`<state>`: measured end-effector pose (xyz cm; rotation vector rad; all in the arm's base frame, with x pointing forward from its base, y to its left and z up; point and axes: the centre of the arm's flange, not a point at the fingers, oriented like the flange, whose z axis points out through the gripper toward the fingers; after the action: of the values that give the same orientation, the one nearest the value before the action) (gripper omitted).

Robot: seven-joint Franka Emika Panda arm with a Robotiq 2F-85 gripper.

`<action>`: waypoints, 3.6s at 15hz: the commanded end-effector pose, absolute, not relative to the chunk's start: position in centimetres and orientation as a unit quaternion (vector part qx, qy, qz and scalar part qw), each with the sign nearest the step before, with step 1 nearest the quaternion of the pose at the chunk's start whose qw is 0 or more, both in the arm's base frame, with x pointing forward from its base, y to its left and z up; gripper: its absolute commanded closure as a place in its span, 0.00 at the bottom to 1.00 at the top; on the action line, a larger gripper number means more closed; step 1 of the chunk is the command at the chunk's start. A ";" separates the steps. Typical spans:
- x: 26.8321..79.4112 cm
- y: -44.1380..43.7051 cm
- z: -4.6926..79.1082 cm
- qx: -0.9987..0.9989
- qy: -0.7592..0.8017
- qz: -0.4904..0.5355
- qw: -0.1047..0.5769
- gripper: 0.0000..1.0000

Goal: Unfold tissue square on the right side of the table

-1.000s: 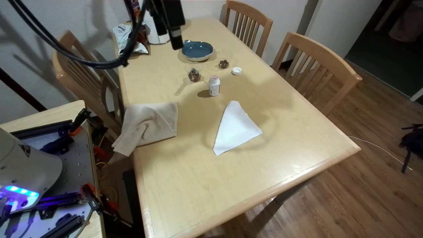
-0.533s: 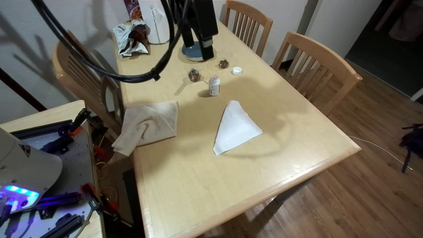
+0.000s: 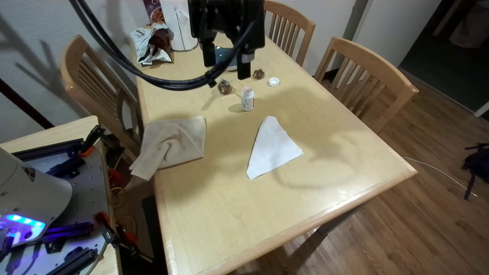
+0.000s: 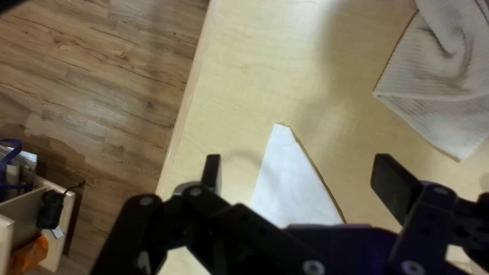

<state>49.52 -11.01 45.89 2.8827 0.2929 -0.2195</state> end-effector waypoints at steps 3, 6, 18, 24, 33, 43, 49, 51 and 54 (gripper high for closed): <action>50.5 -12.2 45.2 0.981 0.115 -0.099 0.123 0.00; 50.4 -11.9 45.4 0.981 0.117 -0.096 0.124 0.00; 51.7 -20.5 31.0 0.927 0.362 -0.001 0.100 0.00; 49.8 -20.3 29.2 0.934 0.344 -0.034 0.090 0.00; 58.0 -18.8 25.3 0.850 0.508 0.118 0.082 0.00; 62.5 -13.6 24.6 0.831 0.535 0.147 0.041 0.00; 65.9 -11.5 24.6 0.879 0.472 0.064 0.003 0.00; 67.0 -11.5 25.1 0.895 0.444 0.046 -0.009 0.00; 67.7 -12.6 25.5 0.915 0.403 0.023 -0.019 0.00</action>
<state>65.56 -11.33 25.30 2.8450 1.3971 0.1509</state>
